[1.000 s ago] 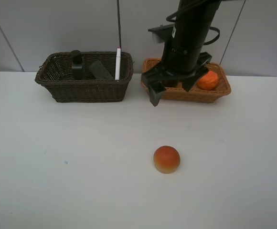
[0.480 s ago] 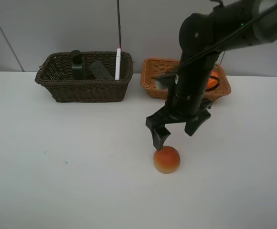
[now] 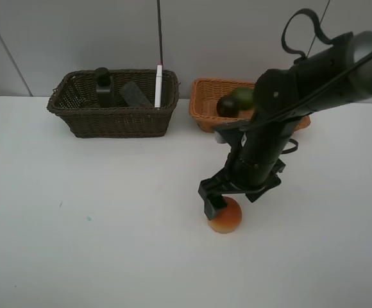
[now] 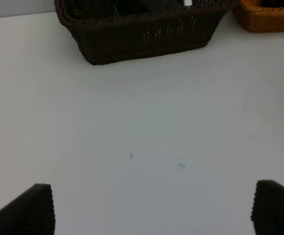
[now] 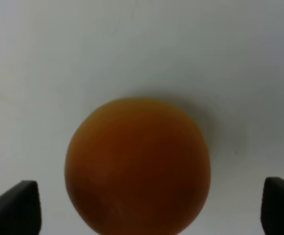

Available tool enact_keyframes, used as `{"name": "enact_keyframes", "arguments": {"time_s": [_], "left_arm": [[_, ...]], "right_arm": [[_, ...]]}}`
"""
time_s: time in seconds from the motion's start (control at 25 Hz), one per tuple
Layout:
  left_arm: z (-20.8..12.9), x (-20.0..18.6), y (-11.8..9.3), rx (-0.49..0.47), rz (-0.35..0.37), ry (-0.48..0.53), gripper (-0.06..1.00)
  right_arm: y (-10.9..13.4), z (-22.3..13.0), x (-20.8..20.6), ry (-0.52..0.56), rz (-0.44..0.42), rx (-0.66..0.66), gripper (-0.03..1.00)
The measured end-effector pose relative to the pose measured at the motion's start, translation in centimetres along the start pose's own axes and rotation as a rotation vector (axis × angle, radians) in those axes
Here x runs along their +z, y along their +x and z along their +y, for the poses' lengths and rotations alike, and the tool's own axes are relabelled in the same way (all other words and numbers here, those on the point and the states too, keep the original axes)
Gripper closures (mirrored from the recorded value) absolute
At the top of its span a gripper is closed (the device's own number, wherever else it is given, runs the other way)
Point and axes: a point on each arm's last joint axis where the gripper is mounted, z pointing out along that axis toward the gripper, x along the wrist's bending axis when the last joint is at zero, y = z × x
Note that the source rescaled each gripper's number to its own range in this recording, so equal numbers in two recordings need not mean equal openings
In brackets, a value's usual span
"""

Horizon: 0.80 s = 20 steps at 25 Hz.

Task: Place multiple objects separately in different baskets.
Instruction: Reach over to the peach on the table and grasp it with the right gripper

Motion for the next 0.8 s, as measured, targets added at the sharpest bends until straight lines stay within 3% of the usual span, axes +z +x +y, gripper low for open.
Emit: {"name": "enact_keyframes", "arguments": {"time_s": [0.8], "left_arm": [[0.0,0.0,0.0,0.0,0.0,0.0,-0.04]], "right_arm": [[1.0,-0.6,3.2,-0.032,0.007,-0.036,-0.03]]}}
